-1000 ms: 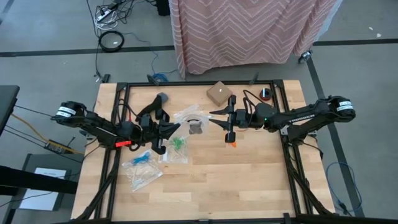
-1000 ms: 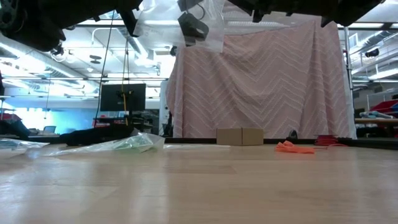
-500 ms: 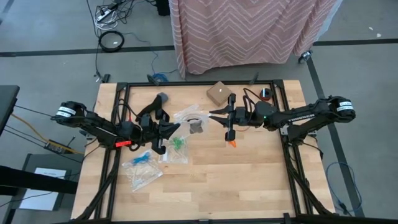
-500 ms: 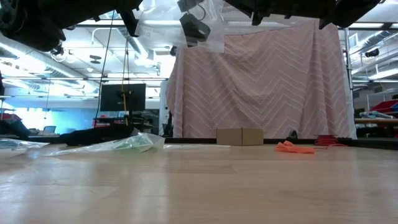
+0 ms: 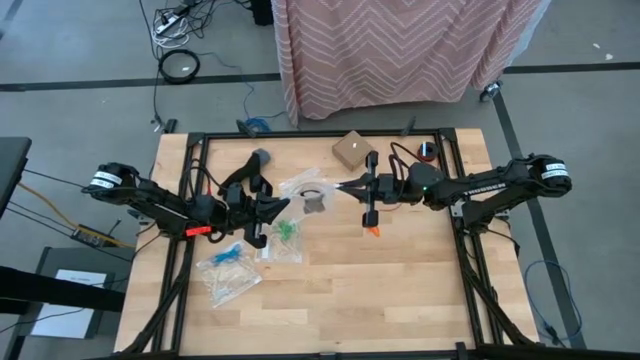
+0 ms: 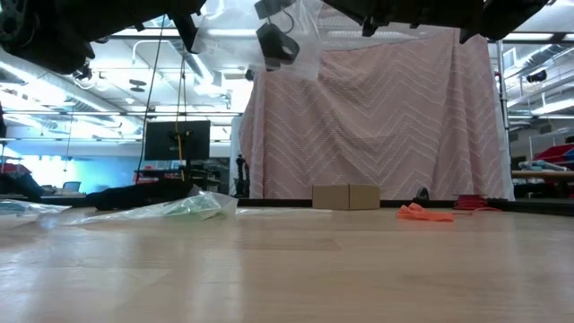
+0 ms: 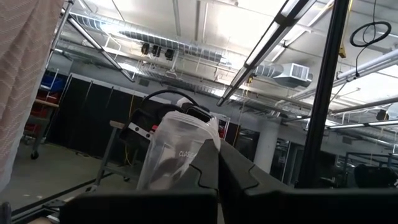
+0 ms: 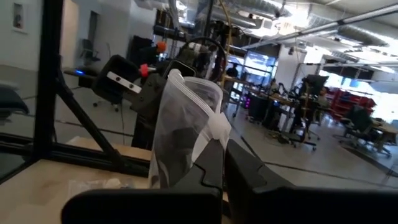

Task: Sort rubber bands
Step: Close the transparent zip bag

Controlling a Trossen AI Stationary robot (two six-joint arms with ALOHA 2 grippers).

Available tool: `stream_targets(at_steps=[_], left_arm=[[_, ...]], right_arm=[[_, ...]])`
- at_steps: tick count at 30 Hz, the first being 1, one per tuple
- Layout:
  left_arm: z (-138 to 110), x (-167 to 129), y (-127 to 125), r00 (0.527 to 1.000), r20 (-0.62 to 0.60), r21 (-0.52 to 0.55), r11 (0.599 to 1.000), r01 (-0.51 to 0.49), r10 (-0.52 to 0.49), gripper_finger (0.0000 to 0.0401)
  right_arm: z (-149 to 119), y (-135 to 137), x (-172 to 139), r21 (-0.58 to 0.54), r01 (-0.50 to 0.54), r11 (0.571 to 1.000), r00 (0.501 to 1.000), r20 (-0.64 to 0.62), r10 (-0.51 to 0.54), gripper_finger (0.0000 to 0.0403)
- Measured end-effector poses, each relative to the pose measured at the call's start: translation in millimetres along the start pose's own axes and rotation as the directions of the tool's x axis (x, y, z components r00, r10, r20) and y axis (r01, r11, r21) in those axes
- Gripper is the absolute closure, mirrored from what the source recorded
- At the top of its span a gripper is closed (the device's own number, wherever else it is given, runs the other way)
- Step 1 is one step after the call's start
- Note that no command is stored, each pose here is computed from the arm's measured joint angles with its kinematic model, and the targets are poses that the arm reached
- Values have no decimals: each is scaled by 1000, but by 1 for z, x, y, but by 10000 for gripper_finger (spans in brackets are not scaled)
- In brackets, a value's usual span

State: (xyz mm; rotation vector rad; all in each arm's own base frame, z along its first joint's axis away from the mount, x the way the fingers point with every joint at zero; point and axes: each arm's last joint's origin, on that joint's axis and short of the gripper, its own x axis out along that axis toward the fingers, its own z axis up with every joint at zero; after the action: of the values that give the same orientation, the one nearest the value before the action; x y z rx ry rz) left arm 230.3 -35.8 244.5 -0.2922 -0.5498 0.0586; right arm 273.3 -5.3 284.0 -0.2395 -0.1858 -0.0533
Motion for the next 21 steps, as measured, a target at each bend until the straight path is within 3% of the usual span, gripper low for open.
stream_targets(at_steps=[6, 16, 21], left_arm=[[0, 0, 0, 1000, 0, 1, 1000, -3, 3, 400], [-1, 0, 0, 1000, -6, 6, 1000, -4, 4, 400], [-1, 0, 0, 1000, -12, 7, 1000, -6, 6, 400]], right_arm=[[1, 0, 0, 3, -35, 999, 999, 17, 35, 371], [-21, 3, 29, 35, -37, 999, 999, -5, 37, 266], [-17, 2, 37, 31, -21, 999, 1000, -10, 21, 258]])
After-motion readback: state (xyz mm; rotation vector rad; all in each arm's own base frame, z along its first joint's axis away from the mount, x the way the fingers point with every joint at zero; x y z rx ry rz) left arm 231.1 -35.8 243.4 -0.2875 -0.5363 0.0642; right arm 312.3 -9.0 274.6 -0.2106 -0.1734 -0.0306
